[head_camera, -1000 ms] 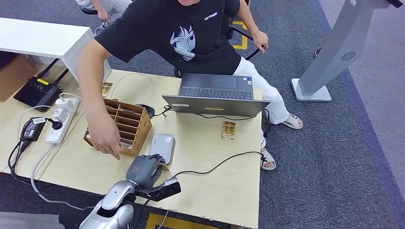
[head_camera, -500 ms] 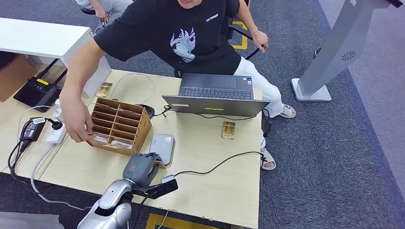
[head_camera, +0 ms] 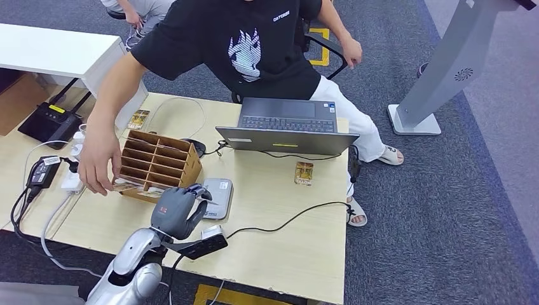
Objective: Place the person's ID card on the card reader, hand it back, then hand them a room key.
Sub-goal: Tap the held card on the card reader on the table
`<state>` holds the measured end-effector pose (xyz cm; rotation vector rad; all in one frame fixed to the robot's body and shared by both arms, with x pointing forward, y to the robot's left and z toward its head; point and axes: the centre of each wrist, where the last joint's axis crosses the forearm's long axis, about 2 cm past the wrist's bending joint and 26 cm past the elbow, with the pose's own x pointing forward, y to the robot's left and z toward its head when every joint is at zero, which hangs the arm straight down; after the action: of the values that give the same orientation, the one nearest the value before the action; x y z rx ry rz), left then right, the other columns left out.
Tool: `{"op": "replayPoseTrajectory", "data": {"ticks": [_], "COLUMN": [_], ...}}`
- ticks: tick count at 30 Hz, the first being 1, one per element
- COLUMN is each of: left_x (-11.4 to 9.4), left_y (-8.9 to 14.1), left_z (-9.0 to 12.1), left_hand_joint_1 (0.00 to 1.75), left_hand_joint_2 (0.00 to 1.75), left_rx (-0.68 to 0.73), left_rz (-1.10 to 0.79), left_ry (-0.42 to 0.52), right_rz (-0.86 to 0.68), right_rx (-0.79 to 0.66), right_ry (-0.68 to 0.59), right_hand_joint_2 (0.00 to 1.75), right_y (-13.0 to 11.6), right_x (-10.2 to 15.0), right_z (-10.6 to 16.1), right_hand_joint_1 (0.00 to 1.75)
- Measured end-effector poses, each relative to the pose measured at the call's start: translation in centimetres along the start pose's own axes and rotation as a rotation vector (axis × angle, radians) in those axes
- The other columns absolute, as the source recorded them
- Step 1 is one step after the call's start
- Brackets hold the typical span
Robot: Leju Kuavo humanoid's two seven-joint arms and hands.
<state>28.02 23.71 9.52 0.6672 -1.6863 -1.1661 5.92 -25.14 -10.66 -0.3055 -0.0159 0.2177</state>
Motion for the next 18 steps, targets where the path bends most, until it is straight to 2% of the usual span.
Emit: {"op": "replayPoseTrajectory", "data": {"ticks": [7,18], "left_x": [0.14,-0.32], "left_y": [0.58,0.1], "left_z": [0.12,0.18], "left_hand_joint_1": [1.75,1.75], "left_hand_joint_2": [1.75,1.75], "left_rx": [0.005,-0.025], "left_rz": [0.011,-0.004], "left_ry": [-0.015,0.029], "right_rz": [0.0,0.009], "right_rx": [0.0,0.001], "right_ry": [0.0,0.0], "right_hand_joint_2": [1.75,1.75], "right_y": [0.0,0.0], "right_x": [0.01,0.02], "right_z": [0.0,0.0], "right_hand_joint_1": [0.0,0.0]}}
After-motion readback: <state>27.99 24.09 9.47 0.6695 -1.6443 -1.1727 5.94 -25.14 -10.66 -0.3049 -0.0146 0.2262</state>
